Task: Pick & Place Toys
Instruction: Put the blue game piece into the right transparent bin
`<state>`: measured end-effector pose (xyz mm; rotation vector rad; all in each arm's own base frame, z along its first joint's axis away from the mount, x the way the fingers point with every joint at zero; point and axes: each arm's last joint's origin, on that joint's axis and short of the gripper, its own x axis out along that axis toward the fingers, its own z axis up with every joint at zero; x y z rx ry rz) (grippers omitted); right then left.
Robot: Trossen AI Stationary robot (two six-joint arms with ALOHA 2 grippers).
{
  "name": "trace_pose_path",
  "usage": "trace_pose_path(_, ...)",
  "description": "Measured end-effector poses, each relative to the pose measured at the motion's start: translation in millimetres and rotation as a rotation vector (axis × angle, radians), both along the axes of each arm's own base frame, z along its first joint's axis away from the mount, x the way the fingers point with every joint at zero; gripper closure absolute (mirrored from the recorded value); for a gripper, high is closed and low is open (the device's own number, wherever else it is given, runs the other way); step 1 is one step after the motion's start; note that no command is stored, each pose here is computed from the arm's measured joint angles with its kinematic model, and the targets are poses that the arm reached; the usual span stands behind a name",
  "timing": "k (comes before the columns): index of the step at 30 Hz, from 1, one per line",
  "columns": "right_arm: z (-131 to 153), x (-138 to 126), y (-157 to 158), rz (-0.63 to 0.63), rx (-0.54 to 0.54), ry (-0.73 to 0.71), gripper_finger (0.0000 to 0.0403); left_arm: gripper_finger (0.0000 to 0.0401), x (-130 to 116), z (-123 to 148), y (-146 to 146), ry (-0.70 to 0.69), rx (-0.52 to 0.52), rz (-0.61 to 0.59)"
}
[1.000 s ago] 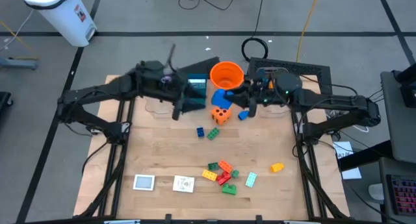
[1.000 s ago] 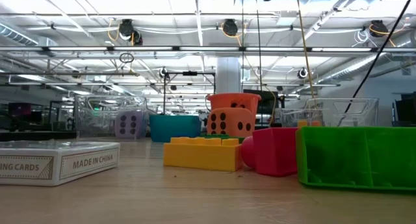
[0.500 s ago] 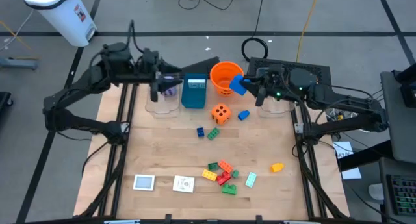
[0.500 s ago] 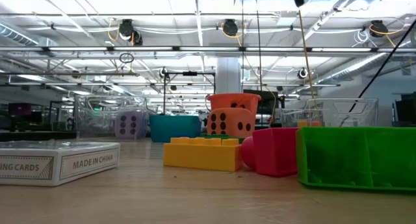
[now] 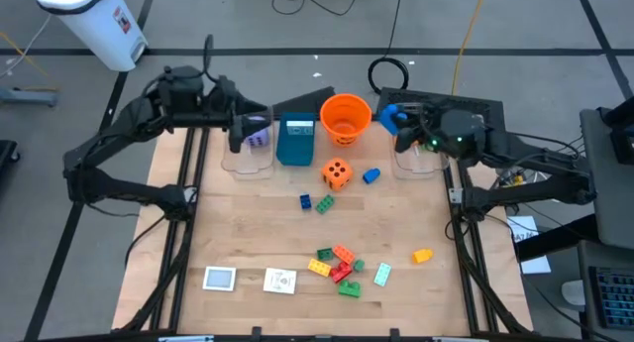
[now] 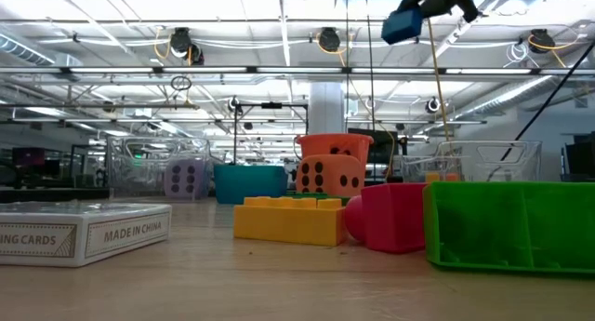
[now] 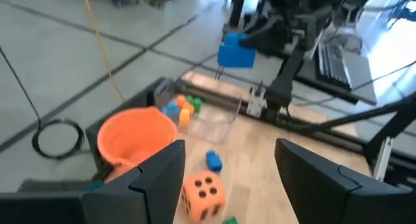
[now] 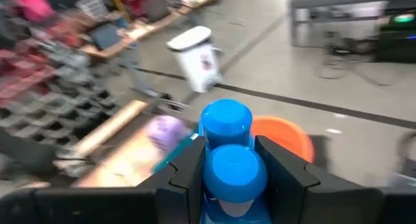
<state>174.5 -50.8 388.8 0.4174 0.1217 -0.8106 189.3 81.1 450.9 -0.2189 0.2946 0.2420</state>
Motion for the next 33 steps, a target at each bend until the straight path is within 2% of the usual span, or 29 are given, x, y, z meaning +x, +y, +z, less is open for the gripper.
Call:
trace_pose_path(6, -7.6, 5.2, -3.7, -0.081, -0.045, 0.101, 0.0286, 0.0155, 17.0, -10.7, 1.7, 0.05, -0.058, -0.013)
trace_pose_path(12, -15.1, 9.1, -5.8, -0.101, -0.08, 0.165, 0.0292, 0.0155, 39.1, -23.3, 0.9, 0.097, -0.109, -0.037)
trace_pose_path(25, -91.8, 5.1, -6.9, -0.239, 0.004, 0.268, 0.0292, 0.0155, 88.5, -40.7, -3.2, 0.069, -0.136, -0.099)
trace_pose_path(33, -130.9, -10.2, -5.8, -0.37, 0.021, 0.257, 0.0292, 0.0155, 99.7, -47.7, -0.7, 0.07, -0.173, -0.088)
